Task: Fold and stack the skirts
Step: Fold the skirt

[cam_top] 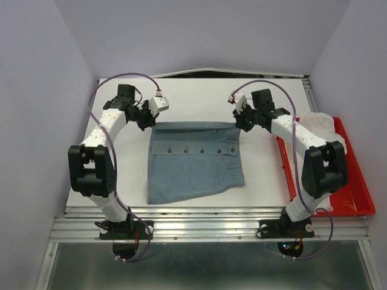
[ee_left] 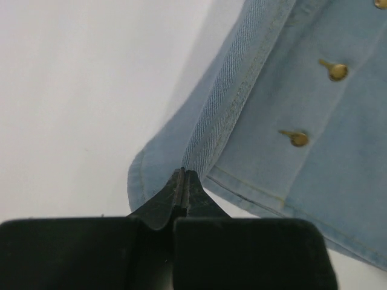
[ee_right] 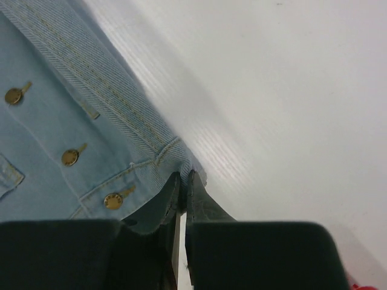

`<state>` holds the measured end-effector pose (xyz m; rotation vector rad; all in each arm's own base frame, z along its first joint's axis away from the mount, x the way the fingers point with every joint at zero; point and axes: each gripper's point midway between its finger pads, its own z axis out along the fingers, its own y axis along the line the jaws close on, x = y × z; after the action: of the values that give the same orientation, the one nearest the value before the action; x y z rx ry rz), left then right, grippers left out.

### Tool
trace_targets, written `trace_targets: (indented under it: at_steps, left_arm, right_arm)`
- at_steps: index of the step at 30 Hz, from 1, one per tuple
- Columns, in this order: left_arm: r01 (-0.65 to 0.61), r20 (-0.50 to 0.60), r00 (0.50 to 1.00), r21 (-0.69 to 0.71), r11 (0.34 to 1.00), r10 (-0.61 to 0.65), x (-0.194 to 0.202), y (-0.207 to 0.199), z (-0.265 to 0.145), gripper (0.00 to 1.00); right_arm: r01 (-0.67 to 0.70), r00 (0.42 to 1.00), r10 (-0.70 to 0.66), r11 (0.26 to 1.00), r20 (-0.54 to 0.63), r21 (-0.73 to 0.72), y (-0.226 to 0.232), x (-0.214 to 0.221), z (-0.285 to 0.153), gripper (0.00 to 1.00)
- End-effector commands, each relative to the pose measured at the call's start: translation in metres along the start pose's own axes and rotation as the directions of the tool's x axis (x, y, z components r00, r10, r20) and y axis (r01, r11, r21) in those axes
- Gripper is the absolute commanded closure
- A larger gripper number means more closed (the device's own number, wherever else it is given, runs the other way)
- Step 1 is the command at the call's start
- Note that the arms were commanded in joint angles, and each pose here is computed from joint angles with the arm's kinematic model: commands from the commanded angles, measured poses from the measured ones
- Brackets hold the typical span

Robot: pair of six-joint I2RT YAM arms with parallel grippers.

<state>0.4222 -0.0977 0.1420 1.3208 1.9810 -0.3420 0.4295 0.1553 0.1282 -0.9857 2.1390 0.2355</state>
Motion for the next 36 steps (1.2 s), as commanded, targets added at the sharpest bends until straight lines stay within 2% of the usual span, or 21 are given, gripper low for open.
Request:
trace_targets:
  at_steps: [1, 2, 3, 5, 7, 8, 10, 12, 18, 21, 22, 24, 29, 32, 36]
  left_arm:
    - [-0.061, 0.028, 0.998, -0.059, 0.996, 0.063, -0.001, -0.024, -0.029, 1.0]
    - [-0.081, 0.043, 0.996, -0.073, 0.994, 0.084, -0.007, -0.034, -0.04, 1.0]
    - [-0.069, 0.024, 0.997, -0.038, 0.997, 0.07, 0.008, -0.054, -0.035, 1.0]
    - [-0.104, 0.027, 0.994, -0.015, 0.994, 0.104, 0.008, -0.08, -0.037, 1.0]
    - [-0.099, -0.01, 0.995, 0.038, 0.994, 0.099, 0.029, -0.111, -0.027, 0.98]
    - [-0.126, -0.012, 0.992, 0.064, 0.99, 0.127, 0.029, -0.127, -0.023, 0.79]
    - [-0.135, -0.044, 0.989, 0.121, 0.983, 0.141, 0.043, -0.157, -0.013, 0.63]
    - [-0.117, -0.056, 0.99, 0.148, 0.982, 0.126, 0.054, -0.174, -0.008, 0.59]
    - [-0.117, -0.043, 0.992, 0.082, 0.99, 0.12, 0.045, -0.165, -0.015, 0.56]
    - [-0.133, -0.057, 0.989, 0.058, 0.989, 0.137, 0.043, -0.159, -0.018, 0.56]
    - [-0.135, -0.06, 0.989, 0.055, 0.989, 0.138, 0.043, -0.157, -0.018, 0.56]
    - [-0.137, -0.079, 0.987, 0.057, 0.989, 0.141, 0.046, -0.154, -0.016, 0.57]
    - [-0.133, -0.115, 0.983, 0.064, 0.989, 0.14, 0.054, -0.151, -0.008, 0.57]
    - [-0.133, -0.146, 0.979, 0.072, 0.989, 0.142, 0.063, -0.15, -0.003, 0.57]
    - [-0.157, -0.18, 0.969, 0.082, 0.984, 0.169, 0.072, -0.146, 0.003, 0.57]
  right_arm:
    - [0.067, 0.996, -0.067, 0.998, 0.06, 0.013, 0.008, 0.009, -0.03, 0.99]
    - [0.086, 0.994, -0.087, 0.996, 0.072, 0.008, 0.013, 0.012, -0.035, 0.98]
    - [0.13, 0.987, -0.13, 0.992, 0.095, 0.004, 0.019, 0.011, -0.047, 0.85]
    - [0.175, 0.983, -0.171, 0.983, 0.072, -0.048, 0.039, 0.034, -0.05, 0.59]
    - [0.183, 0.982, -0.18, 0.982, 0.064, -0.048, 0.047, 0.045, -0.06, 0.23]
    - [0.182, 0.983, -0.18, 0.982, 0.032, -0.057, 0.052, 0.061, -0.059, 0.18]
    - [0.222, 0.975, -0.221, 0.974, 0.026, -0.047, 0.057, 0.069, -0.064, 0.06]
    - [0.249, 0.968, -0.248, 0.967, 0.025, -0.059, 0.063, 0.071, -0.068, 0.05]
    - [0.347, 0.938, -0.344, 0.932, 0.04, -0.103, 0.091, 0.058, -0.072, 0.07]
    - [0.41, 0.912, -0.41, 0.904, 0.027, -0.12, 0.099, 0.055, -0.064, 0.14]
    - [0.44, 0.897, -0.44, 0.888, 0.03, -0.137, 0.108, 0.054, -0.06, 0.21]
    - [0.47, 0.881, -0.473, 0.873, 0.015, -0.128, 0.112, 0.053, -0.049, 0.28]
    - [0.503, 0.864, -0.503, 0.864, -0.027, -0.02, 0.091, 0.048, -0.028, 0.34]
    - [0.524, 0.85, -0.524, 0.852, -0.049, -0.013, 0.088, 0.05, -0.019, 0.39]
    - [0.538, 0.84, -0.537, 0.843, -0.073, -0.011, 0.085, 0.055, -0.011, 0.55]
